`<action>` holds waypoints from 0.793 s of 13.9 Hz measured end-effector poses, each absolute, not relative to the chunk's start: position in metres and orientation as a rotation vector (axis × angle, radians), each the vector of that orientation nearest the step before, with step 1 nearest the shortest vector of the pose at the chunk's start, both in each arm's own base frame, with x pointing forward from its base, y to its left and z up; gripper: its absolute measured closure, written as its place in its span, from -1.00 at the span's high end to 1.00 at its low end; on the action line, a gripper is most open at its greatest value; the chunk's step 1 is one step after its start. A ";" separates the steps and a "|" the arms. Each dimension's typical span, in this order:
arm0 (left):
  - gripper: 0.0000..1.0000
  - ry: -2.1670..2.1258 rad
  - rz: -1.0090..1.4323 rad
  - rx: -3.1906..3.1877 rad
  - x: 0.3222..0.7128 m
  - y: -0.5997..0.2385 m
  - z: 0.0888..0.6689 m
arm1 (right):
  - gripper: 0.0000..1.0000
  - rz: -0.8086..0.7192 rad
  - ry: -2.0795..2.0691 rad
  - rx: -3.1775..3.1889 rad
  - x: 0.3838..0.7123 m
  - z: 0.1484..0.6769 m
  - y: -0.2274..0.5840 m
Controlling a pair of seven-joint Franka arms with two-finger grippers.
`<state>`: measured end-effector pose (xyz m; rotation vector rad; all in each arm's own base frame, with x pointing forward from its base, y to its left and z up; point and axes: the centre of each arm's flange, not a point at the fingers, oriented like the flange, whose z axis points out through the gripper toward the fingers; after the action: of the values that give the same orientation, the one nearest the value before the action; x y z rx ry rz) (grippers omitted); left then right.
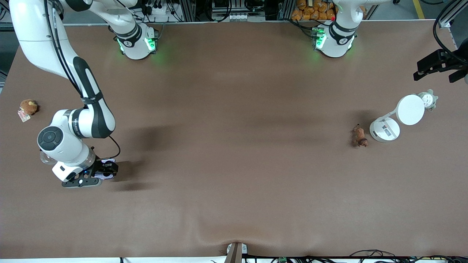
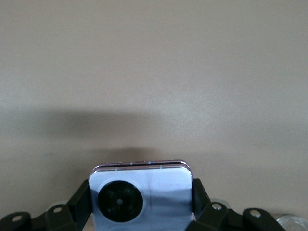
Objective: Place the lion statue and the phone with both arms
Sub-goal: 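Carry the white phone with the right gripper toward the glass beaker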
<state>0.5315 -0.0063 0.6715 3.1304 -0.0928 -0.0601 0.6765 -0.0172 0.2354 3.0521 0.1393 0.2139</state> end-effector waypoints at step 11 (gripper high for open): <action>1.00 -0.087 -0.067 3.134 0.536 -0.006 0.666 | 0.69 0.153 0.061 3.050 0.676 0.187 -0.079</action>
<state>0.5357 -0.0062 0.6660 3.1345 -0.0866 -0.0669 0.6757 -0.0795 0.1870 3.0500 0.0613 0.1528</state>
